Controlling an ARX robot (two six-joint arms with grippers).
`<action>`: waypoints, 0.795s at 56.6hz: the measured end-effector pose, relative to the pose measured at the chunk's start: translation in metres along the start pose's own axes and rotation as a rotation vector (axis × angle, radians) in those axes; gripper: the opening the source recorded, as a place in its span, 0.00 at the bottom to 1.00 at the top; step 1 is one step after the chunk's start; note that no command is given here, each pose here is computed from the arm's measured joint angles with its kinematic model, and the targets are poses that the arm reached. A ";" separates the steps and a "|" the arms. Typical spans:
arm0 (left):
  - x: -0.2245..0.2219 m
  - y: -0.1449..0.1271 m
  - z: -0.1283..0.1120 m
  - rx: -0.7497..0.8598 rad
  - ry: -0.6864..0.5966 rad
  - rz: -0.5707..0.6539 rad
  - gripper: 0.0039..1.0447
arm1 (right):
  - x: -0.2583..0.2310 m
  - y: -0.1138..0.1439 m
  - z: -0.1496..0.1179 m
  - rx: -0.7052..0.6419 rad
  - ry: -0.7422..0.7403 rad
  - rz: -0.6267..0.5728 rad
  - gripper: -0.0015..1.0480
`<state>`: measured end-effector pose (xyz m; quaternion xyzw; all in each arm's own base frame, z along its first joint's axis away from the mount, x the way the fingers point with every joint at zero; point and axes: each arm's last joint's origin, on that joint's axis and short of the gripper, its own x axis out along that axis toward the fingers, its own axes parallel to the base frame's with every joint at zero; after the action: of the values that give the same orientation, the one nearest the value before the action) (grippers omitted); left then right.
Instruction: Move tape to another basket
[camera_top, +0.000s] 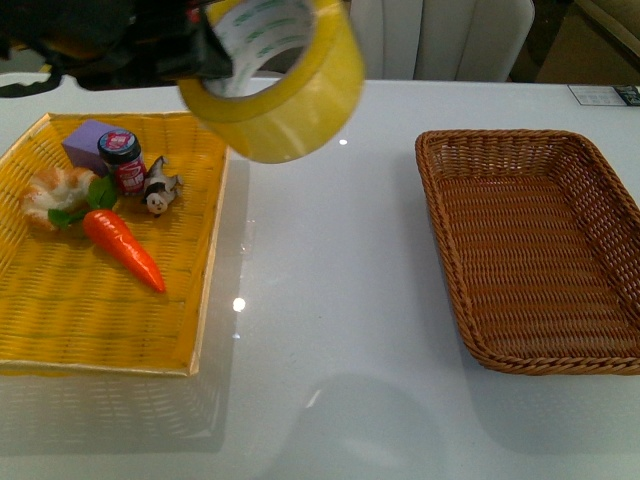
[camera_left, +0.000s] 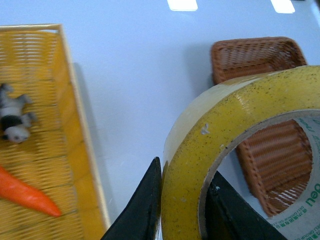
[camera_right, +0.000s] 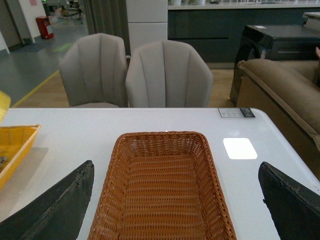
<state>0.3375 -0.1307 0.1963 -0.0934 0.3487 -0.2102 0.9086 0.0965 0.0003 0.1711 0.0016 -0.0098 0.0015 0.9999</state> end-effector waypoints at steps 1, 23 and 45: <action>0.001 -0.006 0.000 0.005 0.001 -0.013 0.14 | 0.000 0.000 0.000 0.000 0.000 0.000 0.91; 0.005 -0.046 -0.010 0.008 0.050 -0.127 0.14 | 0.001 0.000 -0.001 0.026 0.062 -0.020 0.91; 0.003 -0.047 -0.015 0.005 0.076 -0.130 0.14 | 0.070 0.021 0.017 0.716 0.411 0.291 0.91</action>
<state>0.3146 -0.1745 0.1987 -0.1056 0.3758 -0.2727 0.8793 0.1664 0.0219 0.1897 0.3464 0.1902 0.1463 0.9069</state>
